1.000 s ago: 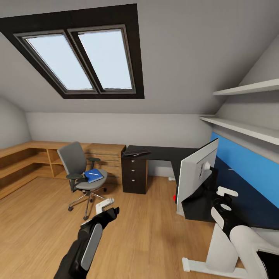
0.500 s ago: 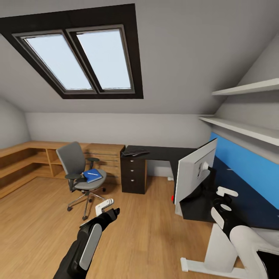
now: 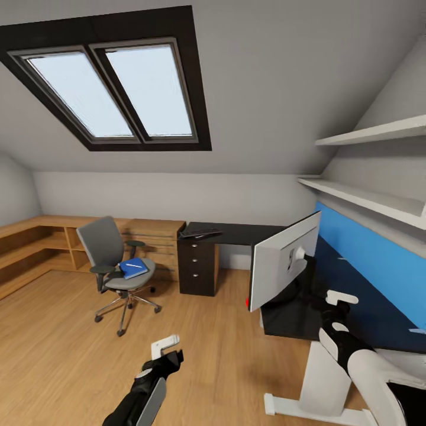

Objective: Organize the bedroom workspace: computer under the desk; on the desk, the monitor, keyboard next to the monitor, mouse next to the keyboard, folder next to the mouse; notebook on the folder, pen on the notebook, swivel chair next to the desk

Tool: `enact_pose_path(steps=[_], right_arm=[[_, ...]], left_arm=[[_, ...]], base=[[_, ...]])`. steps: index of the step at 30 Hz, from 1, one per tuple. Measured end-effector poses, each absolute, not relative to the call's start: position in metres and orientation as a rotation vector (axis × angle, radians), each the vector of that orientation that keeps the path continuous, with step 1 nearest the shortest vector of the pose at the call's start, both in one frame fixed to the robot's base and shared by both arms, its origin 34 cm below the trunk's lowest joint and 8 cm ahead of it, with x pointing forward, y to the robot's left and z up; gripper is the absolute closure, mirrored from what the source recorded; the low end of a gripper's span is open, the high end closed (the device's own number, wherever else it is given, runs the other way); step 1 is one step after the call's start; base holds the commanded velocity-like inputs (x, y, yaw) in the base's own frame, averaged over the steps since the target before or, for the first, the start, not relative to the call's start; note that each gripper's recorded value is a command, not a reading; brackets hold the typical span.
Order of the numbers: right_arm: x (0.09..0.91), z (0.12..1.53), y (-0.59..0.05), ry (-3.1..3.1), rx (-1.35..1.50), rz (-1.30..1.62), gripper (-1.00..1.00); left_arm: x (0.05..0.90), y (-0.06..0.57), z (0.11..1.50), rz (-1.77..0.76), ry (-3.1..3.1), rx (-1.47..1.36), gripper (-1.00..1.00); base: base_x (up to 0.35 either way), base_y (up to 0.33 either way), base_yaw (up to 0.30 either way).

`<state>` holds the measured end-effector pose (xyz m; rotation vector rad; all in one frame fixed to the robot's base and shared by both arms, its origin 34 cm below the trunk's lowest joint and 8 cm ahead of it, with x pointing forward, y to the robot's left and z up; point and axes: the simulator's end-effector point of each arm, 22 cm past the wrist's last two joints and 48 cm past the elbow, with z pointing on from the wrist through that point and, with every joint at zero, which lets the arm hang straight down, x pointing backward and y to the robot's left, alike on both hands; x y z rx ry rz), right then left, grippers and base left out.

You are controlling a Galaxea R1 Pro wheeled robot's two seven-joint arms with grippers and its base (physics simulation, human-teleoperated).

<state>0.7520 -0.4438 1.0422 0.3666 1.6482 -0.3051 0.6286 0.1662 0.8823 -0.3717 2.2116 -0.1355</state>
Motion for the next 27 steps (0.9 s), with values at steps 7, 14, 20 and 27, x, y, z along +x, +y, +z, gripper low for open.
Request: enact_pose_path(steps=[7, 14, 20, 27], right_arm=[[0.745, 1.032, -0.443, 1.636, 0.357, -0.308, -1.0], [0.74, 1.027, -0.44, 1.618, 0.352, -0.306, -1.0], [0.739, 1.027, -0.44, 1.614, 0.351, -0.308, -1.0], [0.741, 1.026, -0.433, 1.626, 0.299, -0.316, -1.0]], left_arm=[[0.637, 0.183, 0.89, -0.045, 2.082, -0.338, -1.0], [0.64, 0.187, 0.895, -0.027, 2.046, -0.329, -1.0], [0.639, 0.193, 0.893, -0.014, 2.047, -0.326, -1.0], [0.639, 0.197, 0.892, -0.009, 2.05, -0.326, -1.0]], base=[[0.0, -0.009, 0.0], [0.013, -0.026, 0.0], [0.144, -0.227, 0.0], [0.084, -0.18, 0.0]])
